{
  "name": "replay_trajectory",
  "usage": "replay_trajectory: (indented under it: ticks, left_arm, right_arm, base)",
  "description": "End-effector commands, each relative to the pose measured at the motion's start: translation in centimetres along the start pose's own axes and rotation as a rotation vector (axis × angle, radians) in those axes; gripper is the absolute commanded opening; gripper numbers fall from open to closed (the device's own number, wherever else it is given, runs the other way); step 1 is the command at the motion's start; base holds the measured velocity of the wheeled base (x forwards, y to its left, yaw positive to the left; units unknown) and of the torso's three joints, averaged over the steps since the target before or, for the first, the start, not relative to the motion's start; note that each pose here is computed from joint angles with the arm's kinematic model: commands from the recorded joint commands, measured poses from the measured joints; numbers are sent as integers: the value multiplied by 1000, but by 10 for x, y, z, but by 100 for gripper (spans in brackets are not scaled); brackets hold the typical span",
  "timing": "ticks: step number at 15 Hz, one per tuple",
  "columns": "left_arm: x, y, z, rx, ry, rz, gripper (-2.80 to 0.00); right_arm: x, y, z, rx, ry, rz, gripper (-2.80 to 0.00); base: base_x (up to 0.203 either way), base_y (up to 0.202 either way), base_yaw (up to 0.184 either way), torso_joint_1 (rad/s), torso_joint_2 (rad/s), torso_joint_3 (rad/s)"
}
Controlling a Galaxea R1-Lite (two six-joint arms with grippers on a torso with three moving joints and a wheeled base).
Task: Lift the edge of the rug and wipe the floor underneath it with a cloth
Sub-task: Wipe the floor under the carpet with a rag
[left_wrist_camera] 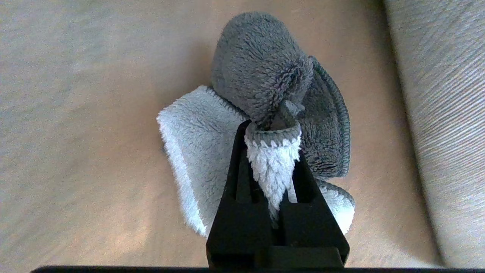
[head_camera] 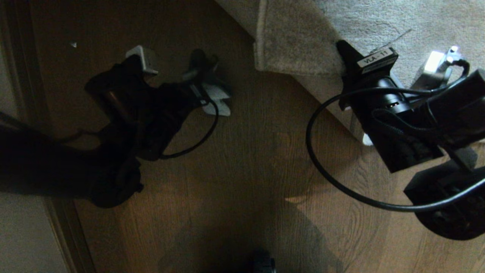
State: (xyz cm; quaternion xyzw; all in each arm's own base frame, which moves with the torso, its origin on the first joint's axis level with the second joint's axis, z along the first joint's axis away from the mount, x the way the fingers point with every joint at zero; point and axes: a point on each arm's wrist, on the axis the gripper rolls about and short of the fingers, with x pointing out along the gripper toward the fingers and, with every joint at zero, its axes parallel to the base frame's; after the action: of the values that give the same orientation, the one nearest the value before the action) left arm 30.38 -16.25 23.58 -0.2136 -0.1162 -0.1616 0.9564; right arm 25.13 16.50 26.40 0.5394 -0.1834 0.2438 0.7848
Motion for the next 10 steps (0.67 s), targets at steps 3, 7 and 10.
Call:
replay_trajectory:
  ticks: [3, 7, 10]
  left_arm:
    - [-43, 17, 0, 22, 81, 44, -280]
    - [-113, 8, -33, 32, 316, -43, -280]
    - [-130, -8, -64, 7, 461, -123, -280]
  right_arm:
    - [0, 4, 2, 21, -25, 38, -280]
    - [-1, 5, 3, 20, -13, 46, -280]
    - [0, 5, 3, 20, -15, 48, -280]
  base:
    - [0, 0, 0, 0, 0, 0]
    - [0, 0, 0, 0, 0, 0]
    - [0, 0, 0, 0, 0, 0]
